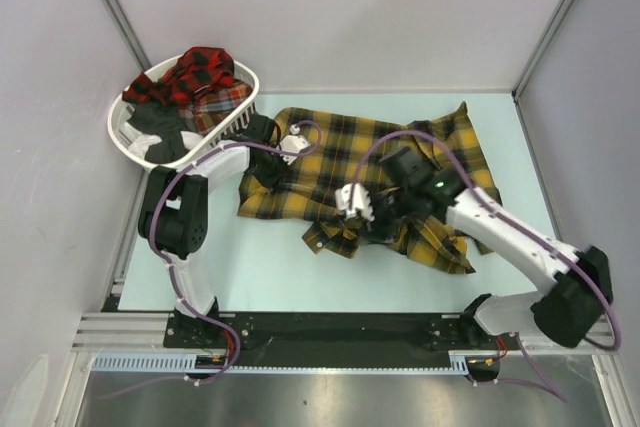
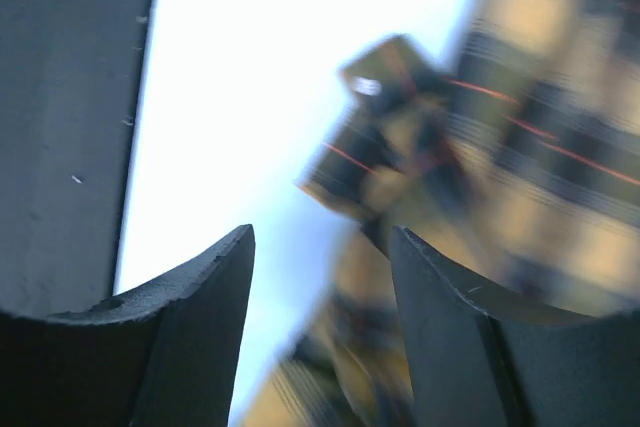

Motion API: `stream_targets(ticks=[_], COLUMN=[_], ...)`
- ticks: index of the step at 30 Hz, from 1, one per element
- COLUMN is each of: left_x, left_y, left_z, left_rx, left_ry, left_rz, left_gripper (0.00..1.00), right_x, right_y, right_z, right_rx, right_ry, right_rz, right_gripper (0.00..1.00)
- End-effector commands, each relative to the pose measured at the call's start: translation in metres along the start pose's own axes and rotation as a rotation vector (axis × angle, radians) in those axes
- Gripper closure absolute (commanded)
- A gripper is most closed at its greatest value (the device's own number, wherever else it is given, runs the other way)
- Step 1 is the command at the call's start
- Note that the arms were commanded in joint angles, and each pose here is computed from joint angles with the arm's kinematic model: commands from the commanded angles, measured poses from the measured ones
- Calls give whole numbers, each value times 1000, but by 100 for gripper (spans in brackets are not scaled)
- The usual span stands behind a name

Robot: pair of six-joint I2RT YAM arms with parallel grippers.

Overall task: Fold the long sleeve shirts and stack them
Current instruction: Flatten the shirt out

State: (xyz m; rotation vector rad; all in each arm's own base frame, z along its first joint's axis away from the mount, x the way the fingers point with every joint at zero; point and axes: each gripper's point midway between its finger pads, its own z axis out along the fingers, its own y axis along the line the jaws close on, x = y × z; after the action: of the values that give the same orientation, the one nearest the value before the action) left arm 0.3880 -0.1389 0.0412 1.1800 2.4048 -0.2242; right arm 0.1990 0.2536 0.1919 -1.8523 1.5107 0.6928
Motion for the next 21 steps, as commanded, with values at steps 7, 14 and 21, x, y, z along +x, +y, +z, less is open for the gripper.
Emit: stream_targets(ticks=[7,14,21], left_x=[-14,-12,-10], left_y=[1,2,3], left_z=[-11,-13,-14], left_rx=[16,-3,-7], left_ry=[-63,-69,-72], left_rz=[-24,-14,-17], left_gripper=[100,100,100], right_x=[26,73,98], right_y=[-14,-14,0], right_z=[119,158,168], right_rx=[20,50,58], right_ry=[55,157,222], right_rz=[86,88,82], right_gripper=[34,34,60])
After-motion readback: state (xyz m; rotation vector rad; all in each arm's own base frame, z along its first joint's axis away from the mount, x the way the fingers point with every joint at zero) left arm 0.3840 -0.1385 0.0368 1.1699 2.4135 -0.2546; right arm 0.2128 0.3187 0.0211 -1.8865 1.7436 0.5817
